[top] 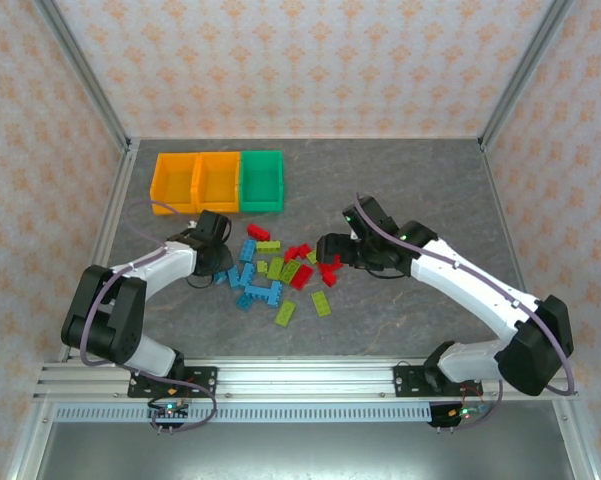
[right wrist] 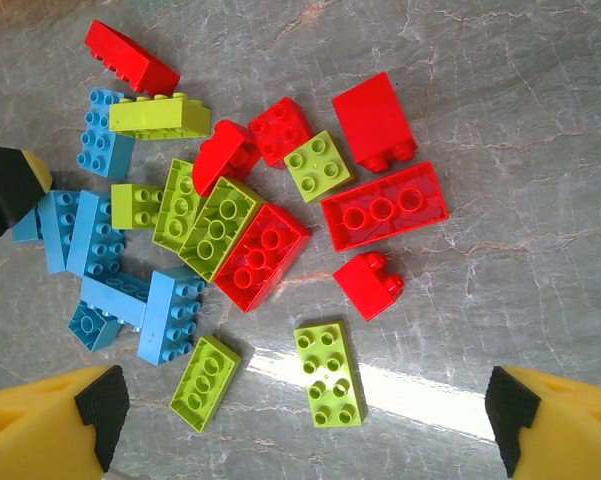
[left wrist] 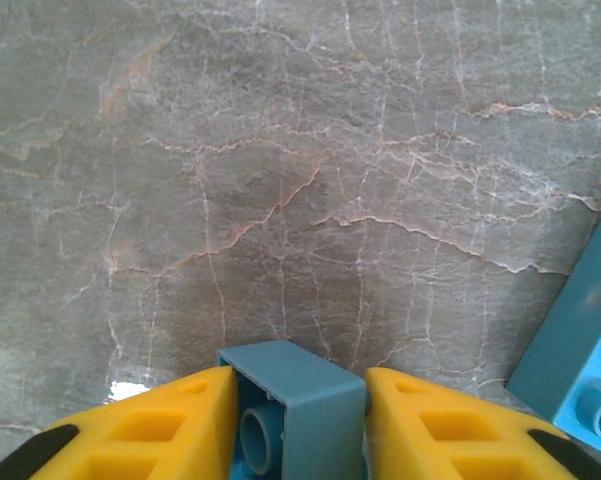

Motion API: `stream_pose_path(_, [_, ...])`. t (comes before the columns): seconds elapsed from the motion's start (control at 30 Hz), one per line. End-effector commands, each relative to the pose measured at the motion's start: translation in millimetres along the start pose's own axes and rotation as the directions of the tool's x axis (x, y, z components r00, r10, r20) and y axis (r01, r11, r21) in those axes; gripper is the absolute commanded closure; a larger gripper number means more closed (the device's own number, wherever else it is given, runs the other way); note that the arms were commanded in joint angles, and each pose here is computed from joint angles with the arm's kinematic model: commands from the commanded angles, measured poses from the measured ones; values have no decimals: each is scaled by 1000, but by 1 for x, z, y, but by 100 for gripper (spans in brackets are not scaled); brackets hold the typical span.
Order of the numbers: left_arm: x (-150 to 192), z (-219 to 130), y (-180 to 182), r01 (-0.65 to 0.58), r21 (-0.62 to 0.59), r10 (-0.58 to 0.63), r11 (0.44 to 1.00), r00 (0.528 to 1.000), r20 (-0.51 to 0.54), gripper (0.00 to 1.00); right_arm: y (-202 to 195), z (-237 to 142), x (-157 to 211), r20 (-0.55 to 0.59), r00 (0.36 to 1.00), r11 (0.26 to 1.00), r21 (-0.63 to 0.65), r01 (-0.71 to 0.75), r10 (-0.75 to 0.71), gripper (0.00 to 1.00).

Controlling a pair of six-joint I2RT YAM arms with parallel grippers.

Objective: Sort the legos into containers by color

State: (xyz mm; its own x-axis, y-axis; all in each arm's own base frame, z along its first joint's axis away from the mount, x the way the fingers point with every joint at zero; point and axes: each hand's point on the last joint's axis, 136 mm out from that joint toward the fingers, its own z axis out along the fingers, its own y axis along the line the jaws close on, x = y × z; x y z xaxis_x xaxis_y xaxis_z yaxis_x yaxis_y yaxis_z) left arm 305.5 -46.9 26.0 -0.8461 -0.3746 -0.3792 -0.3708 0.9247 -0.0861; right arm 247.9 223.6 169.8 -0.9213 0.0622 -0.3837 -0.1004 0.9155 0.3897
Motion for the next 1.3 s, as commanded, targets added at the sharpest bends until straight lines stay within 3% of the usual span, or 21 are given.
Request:
stream_pose_path(0.0, [18,9,20,27,-84,-32,996,998,-57,67,5,-11,-9,47,999,1000,-3,-6,6,6])
stream_pose_path(0.23, [9,-4,14,40,-43,-41,998,999,-22,83,6,-15,-10,61,998,1000,-17,-9,10,6])
stream_pose_path(0.37, [-19,-34,8,50,-11,-48,999,995,86,85,9,-19,-13,71,997,1000,-27,-10,12,6])
stream_pose_path(0.53, [-82,-80,12,114,-12,-106,993,955,278,86,9,-26,-18,108,994,999,-35,-7,11,6])
stream_pose_path(0.67, [-141,-94,24,219,-8,-199,976,905,376,86,11,-28,-20,117,993,999,-39,-6,10,6])
stream_pose_path(0.93, [-248,-63,46,368,20,-347,930,856,384,85,13,-36,-22,125,992,999,-42,12,-7,6])
stream_pose_path(1.03, [-279,-51,50,379,12,-355,925,855,378,80,9,-38,-20,125,992,999,-28,17,-13,5])
stream_pose_path(1.13, [-297,-39,46,342,-14,-315,940,878,360,64,5,-39,-19,136,991,1000,-14,17,-15,5])
stream_pose_path(1.27, [-303,-57,40,333,23,-318,943,874,367,50,-8,-38,-26,184,983,999,49,-7,-2,3])
